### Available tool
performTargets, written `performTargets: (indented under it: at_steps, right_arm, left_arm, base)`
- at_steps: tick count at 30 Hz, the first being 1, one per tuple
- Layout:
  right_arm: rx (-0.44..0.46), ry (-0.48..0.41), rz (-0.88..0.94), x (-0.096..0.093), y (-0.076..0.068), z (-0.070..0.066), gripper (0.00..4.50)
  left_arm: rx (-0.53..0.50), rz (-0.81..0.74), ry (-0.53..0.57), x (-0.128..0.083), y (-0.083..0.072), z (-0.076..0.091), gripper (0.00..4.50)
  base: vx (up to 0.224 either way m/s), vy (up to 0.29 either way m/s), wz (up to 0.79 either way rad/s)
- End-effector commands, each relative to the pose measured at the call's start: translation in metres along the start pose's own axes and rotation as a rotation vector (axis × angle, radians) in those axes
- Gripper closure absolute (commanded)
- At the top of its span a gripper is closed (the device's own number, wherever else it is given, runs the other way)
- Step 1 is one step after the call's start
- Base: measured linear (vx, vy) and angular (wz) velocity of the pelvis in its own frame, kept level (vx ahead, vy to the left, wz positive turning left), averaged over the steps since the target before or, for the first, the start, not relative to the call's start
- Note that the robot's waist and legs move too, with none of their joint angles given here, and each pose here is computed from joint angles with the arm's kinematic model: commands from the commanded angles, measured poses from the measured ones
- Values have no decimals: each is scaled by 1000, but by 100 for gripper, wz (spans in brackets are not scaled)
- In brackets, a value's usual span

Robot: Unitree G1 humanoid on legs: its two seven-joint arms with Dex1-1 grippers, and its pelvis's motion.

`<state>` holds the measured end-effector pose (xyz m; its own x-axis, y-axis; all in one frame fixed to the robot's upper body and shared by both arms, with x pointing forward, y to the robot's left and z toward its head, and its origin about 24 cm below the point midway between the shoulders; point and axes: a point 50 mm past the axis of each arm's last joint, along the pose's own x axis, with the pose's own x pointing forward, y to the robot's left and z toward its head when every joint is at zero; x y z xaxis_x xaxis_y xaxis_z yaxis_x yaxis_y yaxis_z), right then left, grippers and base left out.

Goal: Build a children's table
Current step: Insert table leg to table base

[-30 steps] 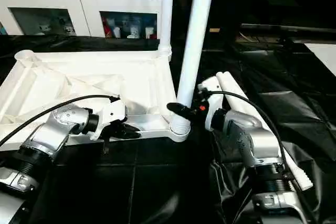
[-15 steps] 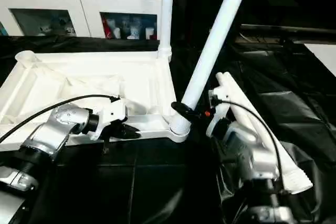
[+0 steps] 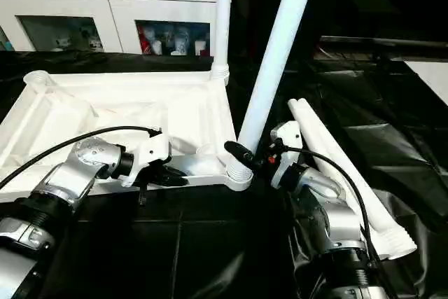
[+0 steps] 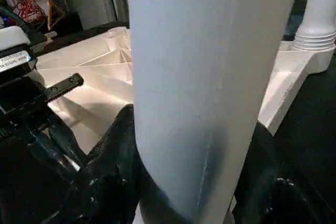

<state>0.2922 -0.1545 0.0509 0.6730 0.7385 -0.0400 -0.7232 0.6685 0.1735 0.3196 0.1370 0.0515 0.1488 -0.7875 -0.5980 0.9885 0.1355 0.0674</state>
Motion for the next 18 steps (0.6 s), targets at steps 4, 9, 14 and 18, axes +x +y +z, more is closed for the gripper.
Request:
performTargets:
  at_steps: [4, 9, 14, 18]
  right_arm:
    - [63, 100, -12, -5, 2, -29, 265]
    - [141, 31, -44, -3, 2, -28, 265]
    - [227, -14, -102, -6, 0, -34, 265]
    - [244, -28, -120, -9, 1, -37, 265]
  left_arm:
    - [1, 45, 20, -1, 5, 0, 450]
    - [1, 61, 11, -1, 6, 0, 450]
    - [7, 69, 4, -1, 7, 2, 450]
    - [9, 72, 4, -2, 8, 2, 450]
  base:
    - [0, 0, 0]
    - [0, 0, 0]
    - [0, 0, 0]
    - [0, 0, 0]
